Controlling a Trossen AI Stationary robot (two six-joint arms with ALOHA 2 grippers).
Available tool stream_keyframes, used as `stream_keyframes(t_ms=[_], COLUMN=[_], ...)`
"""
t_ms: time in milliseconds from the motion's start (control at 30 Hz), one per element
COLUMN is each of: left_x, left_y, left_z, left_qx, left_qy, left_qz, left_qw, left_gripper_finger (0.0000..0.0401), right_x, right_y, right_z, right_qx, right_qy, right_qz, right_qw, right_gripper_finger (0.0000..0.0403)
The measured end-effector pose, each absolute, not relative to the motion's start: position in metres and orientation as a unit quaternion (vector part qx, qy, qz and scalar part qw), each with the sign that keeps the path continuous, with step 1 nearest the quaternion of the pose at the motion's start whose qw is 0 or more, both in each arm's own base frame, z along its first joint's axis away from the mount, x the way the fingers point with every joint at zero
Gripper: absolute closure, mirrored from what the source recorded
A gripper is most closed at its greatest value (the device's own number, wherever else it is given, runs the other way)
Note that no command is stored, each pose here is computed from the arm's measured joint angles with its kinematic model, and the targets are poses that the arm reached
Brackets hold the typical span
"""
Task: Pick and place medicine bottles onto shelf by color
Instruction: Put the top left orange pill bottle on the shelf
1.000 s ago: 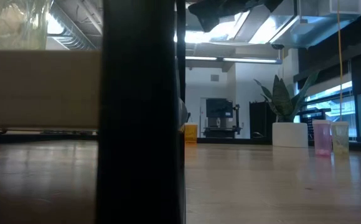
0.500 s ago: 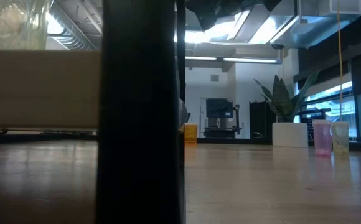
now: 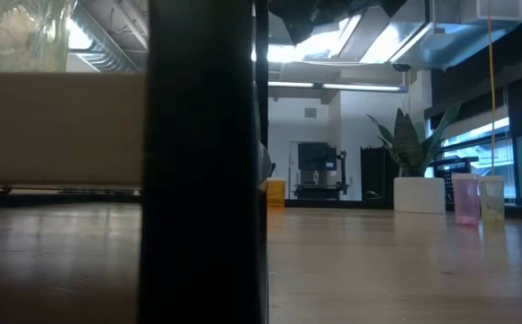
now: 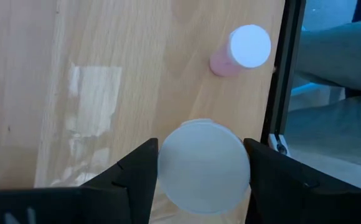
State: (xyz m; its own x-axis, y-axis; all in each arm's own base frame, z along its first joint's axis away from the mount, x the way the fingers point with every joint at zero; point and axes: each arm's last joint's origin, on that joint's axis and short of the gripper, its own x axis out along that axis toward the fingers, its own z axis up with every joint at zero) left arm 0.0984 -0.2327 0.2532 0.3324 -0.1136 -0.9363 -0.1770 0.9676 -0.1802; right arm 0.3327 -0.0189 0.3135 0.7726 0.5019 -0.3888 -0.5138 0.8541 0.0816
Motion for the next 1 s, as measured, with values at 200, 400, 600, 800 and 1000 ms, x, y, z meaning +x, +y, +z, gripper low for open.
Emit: stream_keyframes(t_ms=[200, 400, 600, 800, 1000], left_x=[0.098, 0.098, 0.096, 0.097, 0.098], left_y=[-0.233, -0.231, -0.239, -0.246, -0.248], left_z=[0.253, 0.252, 0.242, 0.232, 0.23], left_qx=[-0.125, -0.116, -0.092, -0.082, -0.079], left_qy=[0.577, 0.578, 0.585, 0.586, 0.585], left_qz=[0.021, 0.027, 0.034, 0.037, 0.04], left_qw=[0.807, 0.807, 0.805, 0.806, 0.806], left_gripper_finger=[0.0193, 0.0193, 0.0193, 0.0193, 0.0193], right_x=[0.333, 0.333, 0.333, 0.333, 0.333], right_y=[-0.019, -0.019, -0.019, -0.019, -0.019], right_z=[0.313, 0.313, 0.313, 0.313, 0.314], right_qx=[-0.015, -0.015, -0.014, -0.014, -0.014], right_qy=[0.202, 0.202, 0.202, 0.203, 0.202], right_qz=[0.27, 0.27, 0.27, 0.27, 0.27], right_qw=[0.941, 0.941, 0.941, 0.941, 0.941], right_gripper_finger=[0.0125, 0.0125, 0.0125, 0.0125, 0.0125])
